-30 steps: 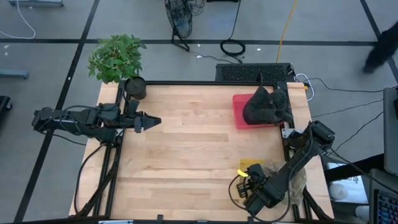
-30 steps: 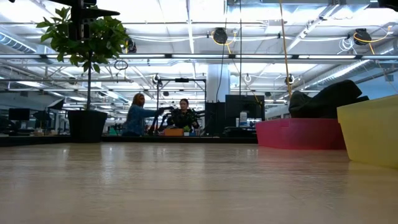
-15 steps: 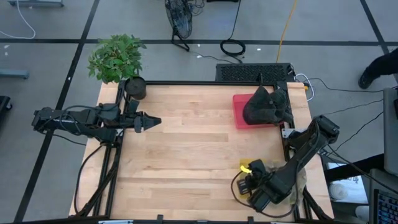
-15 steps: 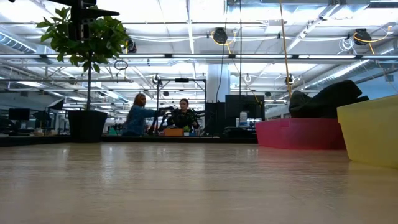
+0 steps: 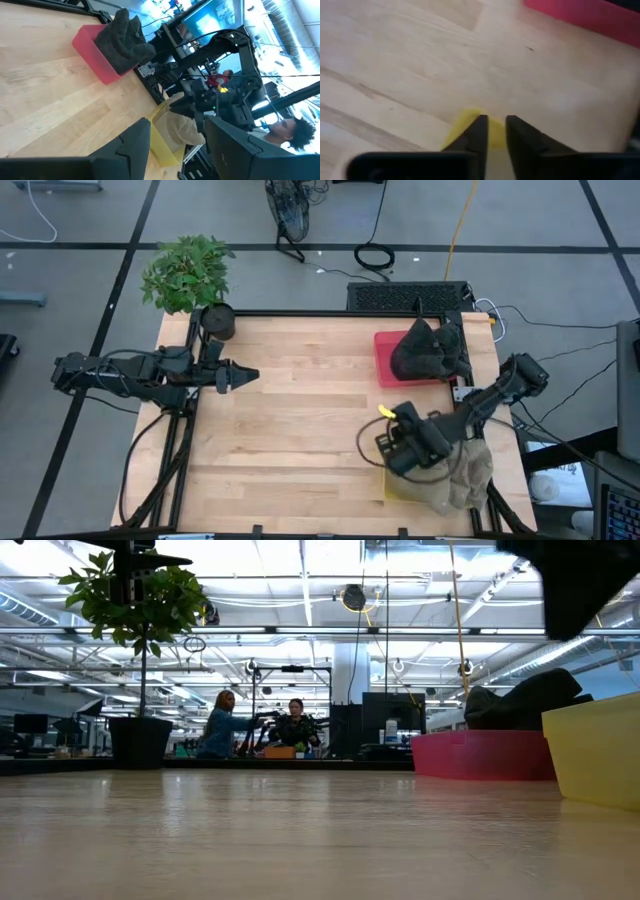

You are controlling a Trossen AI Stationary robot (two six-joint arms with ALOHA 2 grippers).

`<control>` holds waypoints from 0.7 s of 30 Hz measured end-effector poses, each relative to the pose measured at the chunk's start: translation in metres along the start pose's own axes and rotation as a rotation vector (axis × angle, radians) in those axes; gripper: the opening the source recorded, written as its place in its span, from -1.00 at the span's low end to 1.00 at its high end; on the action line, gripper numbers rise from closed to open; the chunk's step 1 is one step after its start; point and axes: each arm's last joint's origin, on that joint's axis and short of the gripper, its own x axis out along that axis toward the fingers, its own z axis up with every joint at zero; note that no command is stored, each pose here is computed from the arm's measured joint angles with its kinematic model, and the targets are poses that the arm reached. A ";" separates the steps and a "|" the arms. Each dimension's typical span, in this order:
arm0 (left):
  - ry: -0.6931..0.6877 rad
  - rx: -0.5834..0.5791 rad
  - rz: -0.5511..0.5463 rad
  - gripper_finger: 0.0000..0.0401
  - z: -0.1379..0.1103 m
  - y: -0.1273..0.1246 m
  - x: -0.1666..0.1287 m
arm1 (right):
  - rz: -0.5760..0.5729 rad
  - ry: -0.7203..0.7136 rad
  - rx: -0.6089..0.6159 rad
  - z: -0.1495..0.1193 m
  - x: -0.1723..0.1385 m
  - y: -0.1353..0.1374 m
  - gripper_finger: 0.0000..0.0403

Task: Pick & Place hat
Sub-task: Adjust the bins

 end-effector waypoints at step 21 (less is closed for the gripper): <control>0.047 -0.013 -0.032 -0.06 -0.001 -0.001 0.000 | 0.029 0.102 -0.077 0.005 0.084 -0.001 -1.00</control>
